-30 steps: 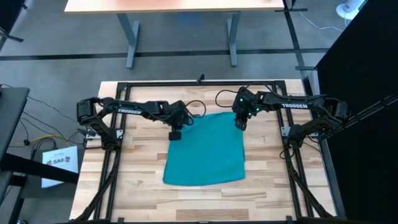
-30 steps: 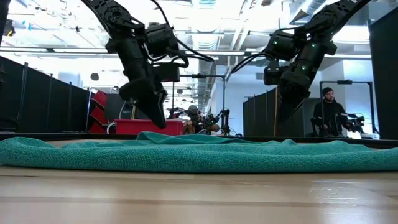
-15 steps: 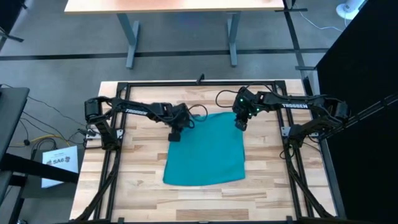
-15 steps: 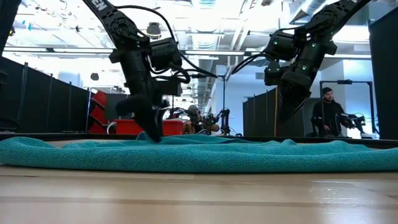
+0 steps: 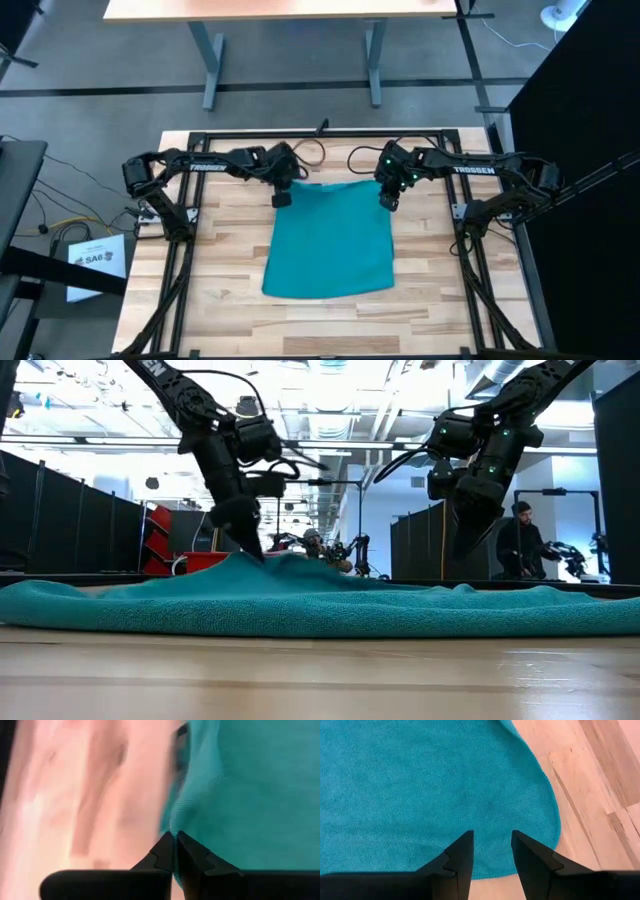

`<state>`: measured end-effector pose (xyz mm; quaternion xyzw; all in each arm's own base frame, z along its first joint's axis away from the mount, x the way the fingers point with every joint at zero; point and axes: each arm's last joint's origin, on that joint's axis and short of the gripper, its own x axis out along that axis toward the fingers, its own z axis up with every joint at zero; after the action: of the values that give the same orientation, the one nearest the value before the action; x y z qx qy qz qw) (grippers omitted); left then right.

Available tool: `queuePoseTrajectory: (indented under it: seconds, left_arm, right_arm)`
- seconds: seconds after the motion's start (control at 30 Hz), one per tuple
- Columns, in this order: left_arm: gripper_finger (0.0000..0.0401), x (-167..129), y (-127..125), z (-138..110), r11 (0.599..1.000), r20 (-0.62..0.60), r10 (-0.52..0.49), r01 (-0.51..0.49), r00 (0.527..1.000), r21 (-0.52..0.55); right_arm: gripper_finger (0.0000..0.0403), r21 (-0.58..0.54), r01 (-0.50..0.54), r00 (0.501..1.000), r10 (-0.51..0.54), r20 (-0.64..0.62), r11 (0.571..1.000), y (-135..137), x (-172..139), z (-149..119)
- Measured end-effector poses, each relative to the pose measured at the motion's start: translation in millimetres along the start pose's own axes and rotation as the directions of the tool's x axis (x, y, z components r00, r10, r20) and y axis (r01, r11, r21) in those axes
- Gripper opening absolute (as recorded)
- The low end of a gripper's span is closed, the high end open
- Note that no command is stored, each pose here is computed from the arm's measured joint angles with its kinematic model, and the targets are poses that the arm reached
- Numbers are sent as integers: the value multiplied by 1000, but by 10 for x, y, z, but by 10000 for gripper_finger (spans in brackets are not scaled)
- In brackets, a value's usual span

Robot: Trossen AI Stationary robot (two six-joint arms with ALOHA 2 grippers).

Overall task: Roll towel
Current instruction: Roll the blue towel

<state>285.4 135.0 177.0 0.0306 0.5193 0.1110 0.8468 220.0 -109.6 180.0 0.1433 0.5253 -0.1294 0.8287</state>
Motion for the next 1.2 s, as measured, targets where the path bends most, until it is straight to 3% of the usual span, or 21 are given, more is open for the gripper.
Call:
queuePoseTrajectory:
  seconds: [0.2,0.4,0.57,0.63,0.77,0.9,1.07,1.2]
  left_arm:
    - [6,32,185,-80,993,-3,22,-22,1000,-114]
    - [23,32,170,-90,991,16,-63,64,998,-120]
    - [70,-23,129,-51,987,10,-98,98,995,-129]
    - [89,-138,58,0,984,-30,-139,135,990,-114]
    - [106,-393,-206,74,973,-89,-230,230,969,-17]
    - [103,-510,-616,60,956,-160,-289,294,944,4]
    - [98,-500,-1099,-36,942,-222,-334,332,916,-44]
    - [98,-496,-1379,-156,934,-231,-356,340,905,-107]
  right_arm:
    - [121,0,0,1000,0,0,1000,0,-1,0]
    - [124,-27,-8,1000,9,20,1000,2,0,19]
    - [136,-55,-94,993,97,63,994,28,-4,58]
    - [139,-92,-195,977,202,64,976,111,-1,64]
    - [134,-189,-311,950,309,-40,932,417,18,-18]
    - [121,-274,-374,925,335,-179,886,822,31,-182]
    - [117,-192,-331,922,273,-275,924,1138,41,-395]
    - [118,-91,-327,913,289,-290,941,1322,53,-566]
